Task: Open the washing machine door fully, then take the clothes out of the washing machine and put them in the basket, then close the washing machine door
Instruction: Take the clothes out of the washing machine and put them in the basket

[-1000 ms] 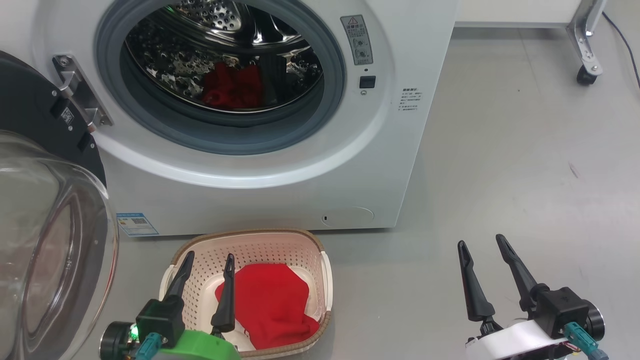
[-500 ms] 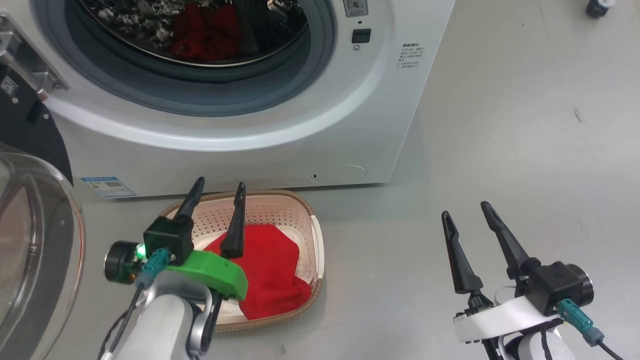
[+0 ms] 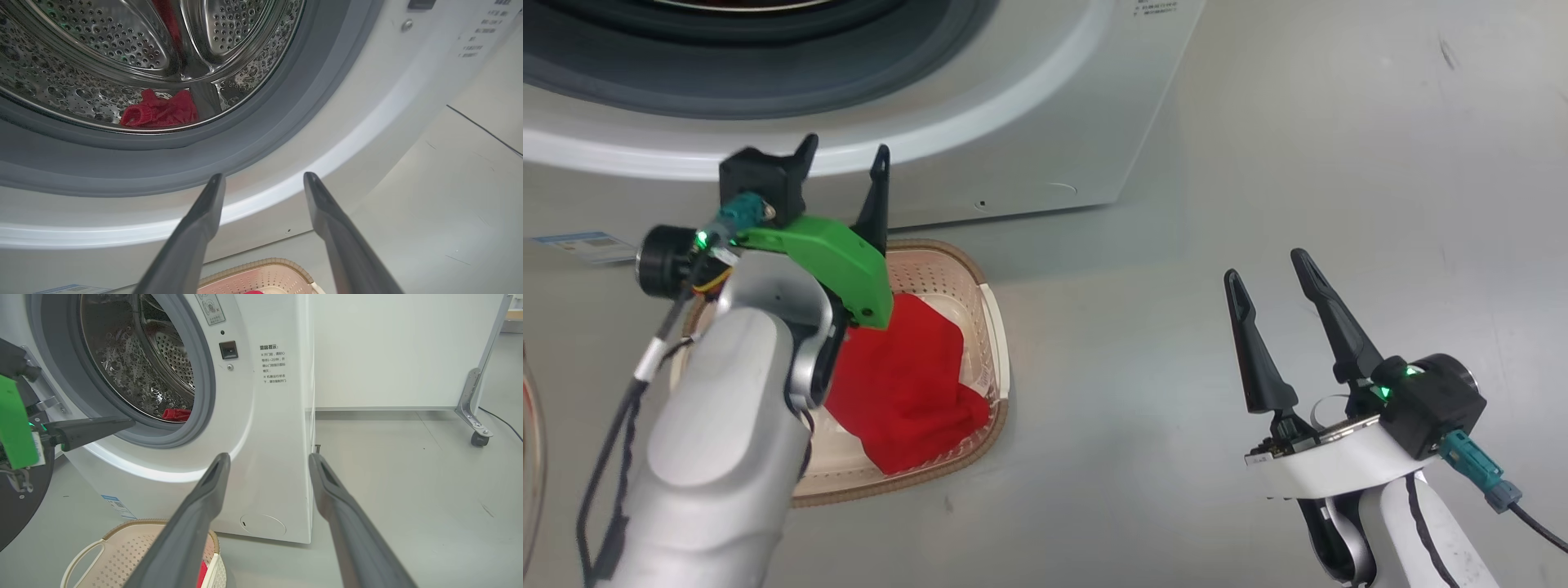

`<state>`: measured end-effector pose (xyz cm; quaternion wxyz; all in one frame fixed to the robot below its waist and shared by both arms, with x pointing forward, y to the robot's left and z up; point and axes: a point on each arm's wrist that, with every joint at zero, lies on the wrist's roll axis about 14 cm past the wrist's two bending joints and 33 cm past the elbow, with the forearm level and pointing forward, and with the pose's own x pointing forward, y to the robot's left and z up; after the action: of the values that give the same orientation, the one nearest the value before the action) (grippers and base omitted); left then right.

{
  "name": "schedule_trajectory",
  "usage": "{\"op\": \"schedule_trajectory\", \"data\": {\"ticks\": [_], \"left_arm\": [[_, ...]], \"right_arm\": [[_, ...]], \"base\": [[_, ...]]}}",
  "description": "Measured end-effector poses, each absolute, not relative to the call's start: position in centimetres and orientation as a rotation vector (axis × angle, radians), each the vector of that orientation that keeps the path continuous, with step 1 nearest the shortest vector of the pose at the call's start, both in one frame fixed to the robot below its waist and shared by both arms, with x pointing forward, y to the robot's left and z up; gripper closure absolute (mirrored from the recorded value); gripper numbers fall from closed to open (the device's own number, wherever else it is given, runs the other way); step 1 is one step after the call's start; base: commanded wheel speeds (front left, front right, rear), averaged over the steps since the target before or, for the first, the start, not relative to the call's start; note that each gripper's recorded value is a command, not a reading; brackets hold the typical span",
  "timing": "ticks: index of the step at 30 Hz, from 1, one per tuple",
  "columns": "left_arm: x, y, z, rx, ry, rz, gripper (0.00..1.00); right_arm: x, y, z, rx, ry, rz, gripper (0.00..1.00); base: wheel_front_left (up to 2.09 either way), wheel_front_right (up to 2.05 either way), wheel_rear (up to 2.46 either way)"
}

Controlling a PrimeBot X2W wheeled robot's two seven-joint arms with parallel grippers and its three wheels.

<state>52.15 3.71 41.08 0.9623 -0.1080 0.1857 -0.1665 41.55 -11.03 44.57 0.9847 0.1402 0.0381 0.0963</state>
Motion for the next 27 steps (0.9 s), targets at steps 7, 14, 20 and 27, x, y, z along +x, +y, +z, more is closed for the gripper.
{"op": "schedule_trajectory", "data": {"ticks": [7, 14, 20, 27], "left_arm": [[57.3, 3.6, 39.3, -0.128, 0.457, -0.394, 0.00], [62.7, 4.0, 38.1, -0.038, 0.505, -0.416, 0.00], [65.7, 5.1, 35.3, 0.031, 0.590, -0.413, 0.00], [68.6, 6.7, 32.7, 0.074, 0.659, -0.380, 0.00]], "right_arm": [[43.1, -12.3, 42.9, 0.324, 0.103, 0.147, 0.00], [44.8, -13.5, 41.6, 0.352, 0.115, 0.109, 0.00], [45.6, -15.1, 40.2, 0.358, 0.136, 0.062, 0.00], [45.5, -16.8, 39.0, 0.373, 0.167, 0.001, 0.00]], "base": [[0.00, 0.00, 0.00], [0.00, 0.00, 0.00], [0.00, 0.00, 0.00], [0.00, 0.00, 0.00]]}}
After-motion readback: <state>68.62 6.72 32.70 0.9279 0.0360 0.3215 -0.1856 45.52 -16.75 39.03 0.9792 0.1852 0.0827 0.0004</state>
